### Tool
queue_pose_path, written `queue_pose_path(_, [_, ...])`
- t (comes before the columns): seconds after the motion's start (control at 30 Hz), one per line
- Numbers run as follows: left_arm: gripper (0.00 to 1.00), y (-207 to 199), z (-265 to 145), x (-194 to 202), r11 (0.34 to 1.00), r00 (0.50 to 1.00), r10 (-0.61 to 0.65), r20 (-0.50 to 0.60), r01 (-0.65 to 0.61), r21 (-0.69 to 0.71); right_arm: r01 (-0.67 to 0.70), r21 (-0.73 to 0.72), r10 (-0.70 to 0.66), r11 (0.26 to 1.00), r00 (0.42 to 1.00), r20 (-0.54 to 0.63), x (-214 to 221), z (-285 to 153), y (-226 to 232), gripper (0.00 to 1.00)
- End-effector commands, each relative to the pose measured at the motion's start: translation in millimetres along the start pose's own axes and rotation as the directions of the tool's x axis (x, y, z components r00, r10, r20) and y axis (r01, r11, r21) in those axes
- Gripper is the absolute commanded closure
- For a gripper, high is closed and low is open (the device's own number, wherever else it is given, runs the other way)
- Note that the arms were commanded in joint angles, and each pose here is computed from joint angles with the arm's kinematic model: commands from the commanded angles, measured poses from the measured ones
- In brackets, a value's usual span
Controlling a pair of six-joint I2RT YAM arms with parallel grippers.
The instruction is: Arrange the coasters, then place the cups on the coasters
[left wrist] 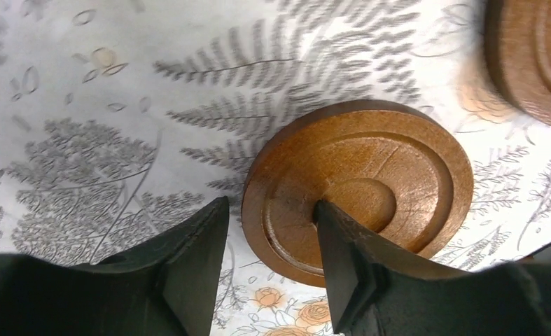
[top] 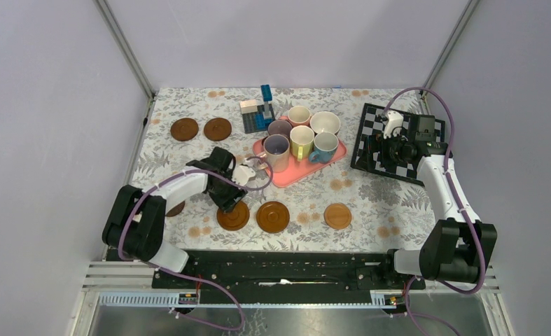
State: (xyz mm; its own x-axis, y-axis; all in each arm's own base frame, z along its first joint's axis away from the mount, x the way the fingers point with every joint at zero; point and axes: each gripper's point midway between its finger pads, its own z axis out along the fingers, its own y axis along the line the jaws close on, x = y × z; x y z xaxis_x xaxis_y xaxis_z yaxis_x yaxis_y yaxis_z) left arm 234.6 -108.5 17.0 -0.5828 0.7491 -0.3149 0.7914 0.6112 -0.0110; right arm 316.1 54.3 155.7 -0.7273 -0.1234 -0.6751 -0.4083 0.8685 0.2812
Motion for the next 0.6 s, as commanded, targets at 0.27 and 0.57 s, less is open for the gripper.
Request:
queue_pose_path(0.27, [0.53,113.3,-8.6,5.4,0.950,0.966,-0.255,0.047,0.259,-0.175,0.041,0.018,-0.042,0.999,0.998,0.036,-8.7,-8.0,0.2,0.02])
queue_pose_path(0.57, [0.54,196.1,-21.0,24.8,0.857,0.896,-0.433,0.104,0.444,-0.261,0.046,0.022,-0.047,0.999,0.998,0.032,-7.4,-7.6,-0.9,0.02])
